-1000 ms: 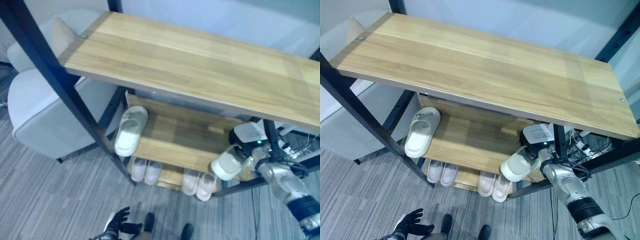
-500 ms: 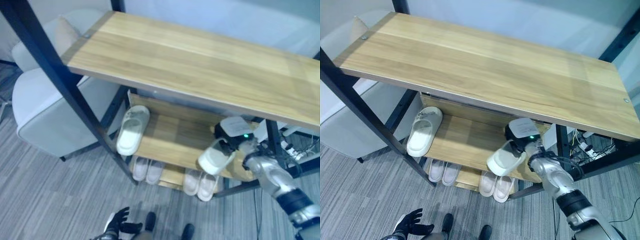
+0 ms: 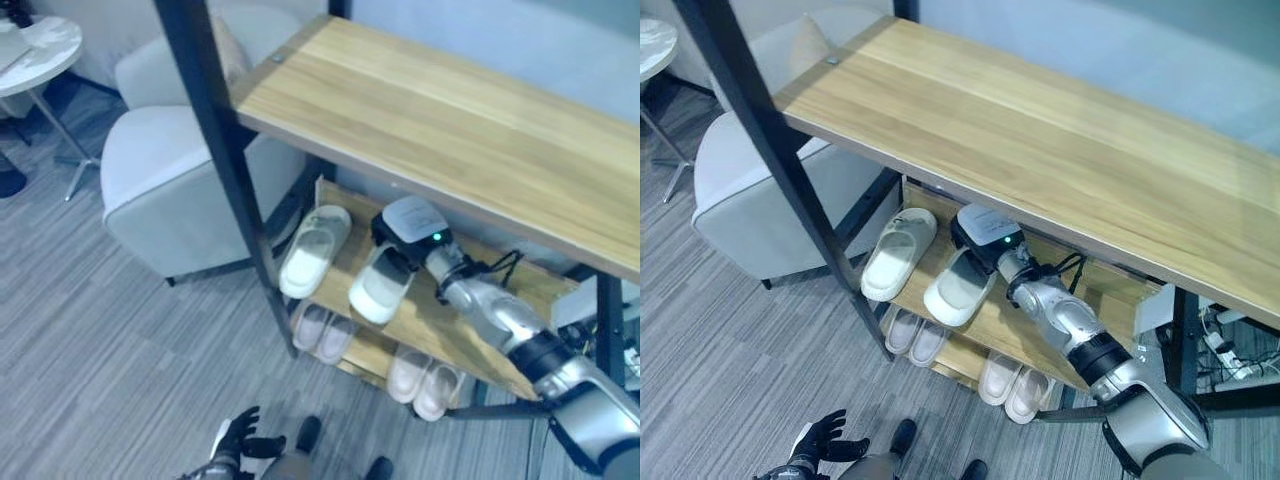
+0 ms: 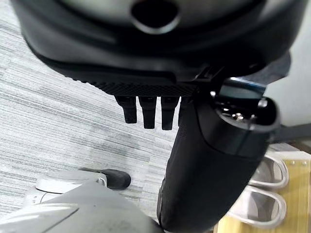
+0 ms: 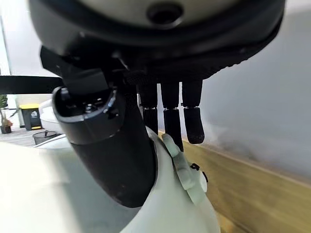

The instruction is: Arrange the slippers neatly on the shoe rack.

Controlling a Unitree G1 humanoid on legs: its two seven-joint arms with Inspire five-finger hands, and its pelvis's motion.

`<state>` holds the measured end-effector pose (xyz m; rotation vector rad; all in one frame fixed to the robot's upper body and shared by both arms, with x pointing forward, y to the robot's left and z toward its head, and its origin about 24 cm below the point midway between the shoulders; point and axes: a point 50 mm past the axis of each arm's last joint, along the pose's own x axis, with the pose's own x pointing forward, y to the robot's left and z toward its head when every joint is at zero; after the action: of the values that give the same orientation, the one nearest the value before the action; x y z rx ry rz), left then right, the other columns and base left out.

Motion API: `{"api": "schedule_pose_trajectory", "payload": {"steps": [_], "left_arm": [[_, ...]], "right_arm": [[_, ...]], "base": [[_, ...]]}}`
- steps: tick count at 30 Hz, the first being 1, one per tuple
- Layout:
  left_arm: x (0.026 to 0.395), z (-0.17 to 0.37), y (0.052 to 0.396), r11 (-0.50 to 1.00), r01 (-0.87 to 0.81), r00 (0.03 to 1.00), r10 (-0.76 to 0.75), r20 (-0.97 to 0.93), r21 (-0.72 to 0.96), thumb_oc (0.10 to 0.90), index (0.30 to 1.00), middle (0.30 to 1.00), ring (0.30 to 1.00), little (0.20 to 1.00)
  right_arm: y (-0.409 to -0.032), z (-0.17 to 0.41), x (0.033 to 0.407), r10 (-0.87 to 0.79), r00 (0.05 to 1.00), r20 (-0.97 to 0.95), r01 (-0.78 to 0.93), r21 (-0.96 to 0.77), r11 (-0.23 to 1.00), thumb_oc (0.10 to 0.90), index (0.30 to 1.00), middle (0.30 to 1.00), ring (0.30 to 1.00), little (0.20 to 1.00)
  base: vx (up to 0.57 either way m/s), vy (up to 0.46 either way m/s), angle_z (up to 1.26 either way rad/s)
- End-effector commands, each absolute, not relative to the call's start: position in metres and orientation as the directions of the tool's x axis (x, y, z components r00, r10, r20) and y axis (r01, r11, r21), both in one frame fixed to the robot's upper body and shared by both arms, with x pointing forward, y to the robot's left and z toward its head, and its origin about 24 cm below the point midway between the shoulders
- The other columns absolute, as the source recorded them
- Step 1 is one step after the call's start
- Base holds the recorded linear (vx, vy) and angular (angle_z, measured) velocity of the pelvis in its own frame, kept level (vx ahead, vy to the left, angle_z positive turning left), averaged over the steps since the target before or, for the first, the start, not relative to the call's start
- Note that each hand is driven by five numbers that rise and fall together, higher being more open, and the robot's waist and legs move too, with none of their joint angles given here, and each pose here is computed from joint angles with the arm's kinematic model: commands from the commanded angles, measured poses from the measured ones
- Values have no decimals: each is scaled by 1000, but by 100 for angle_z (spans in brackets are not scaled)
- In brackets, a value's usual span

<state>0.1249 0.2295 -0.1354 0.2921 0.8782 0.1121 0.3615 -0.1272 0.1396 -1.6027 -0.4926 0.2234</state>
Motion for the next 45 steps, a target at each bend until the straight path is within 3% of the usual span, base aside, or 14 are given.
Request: {"api": "schedule_pose_trajectory", "payload": {"steps": [1, 4, 5, 6, 11, 12, 13, 14, 45], "left_arm": [[116, -138, 231, 947, 70, 629, 201, -751, 312, 800, 900, 900, 900, 900], [119, -137, 232, 947, 67, 637, 202, -744, 314, 800, 900, 900, 900, 900], [118, -137, 232, 947, 69, 636, 201, -745, 315, 800, 900, 900, 900, 900], [118, -138, 232, 945, 73, 634, 202, -747, 318, 800, 900, 900, 900, 900], [121, -137, 228, 946, 80, 646, 192, -739, 315, 800, 900, 900, 900, 900], [122, -137, 227, 946, 83, 647, 189, -739, 314, 800, 900, 900, 900, 900], [123, -137, 226, 946, 83, 648, 187, -738, 313, 800, 900, 900, 900, 900], [124, -137, 226, 946, 84, 650, 186, -737, 312, 800, 900, 900, 900, 900], [115, -142, 224, 951, 72, 614, 196, -765, 301, 800, 900, 900, 900, 900]], "right_arm": [[-124, 201, 375, 419, 828, 372, 395, -918, 35, 400, 300, 300, 300, 300], [-124, 200, 379, 411, 836, 363, 392, -920, 15, 400, 300, 300, 300, 300], [-125, 200, 380, 406, 839, 363, 392, -920, 12, 436, 354, 354, 354, 354], [-125, 201, 381, 407, 835, 372, 403, -915, 9, 400, 300, 300, 300, 300], [-120, 200, 382, 411, 824, 391, 421, -907, 18, 406, 309, 309, 309, 309], [-119, 200, 382, 410, 824, 391, 422, -907, 17, 464, 396, 396, 396, 396], [-119, 200, 382, 409, 824, 391, 421, -907, 19, 665, 698, 698, 698, 698], [-118, 199, 382, 406, 826, 391, 418, -908, 23, 800, 900, 900, 900, 900], [-132, 181, 342, 456, 792, 406, 348, -914, 209, 800, 900, 900, 900, 900]], "base": [[8, 4, 5], [-2, 8, 6], [-4, 7, 16], [0, 8, 15], [0, 9, 9], [0, 0, 0], [0, 0, 0], [0, 0, 0], [-1, 3, 1]]}}
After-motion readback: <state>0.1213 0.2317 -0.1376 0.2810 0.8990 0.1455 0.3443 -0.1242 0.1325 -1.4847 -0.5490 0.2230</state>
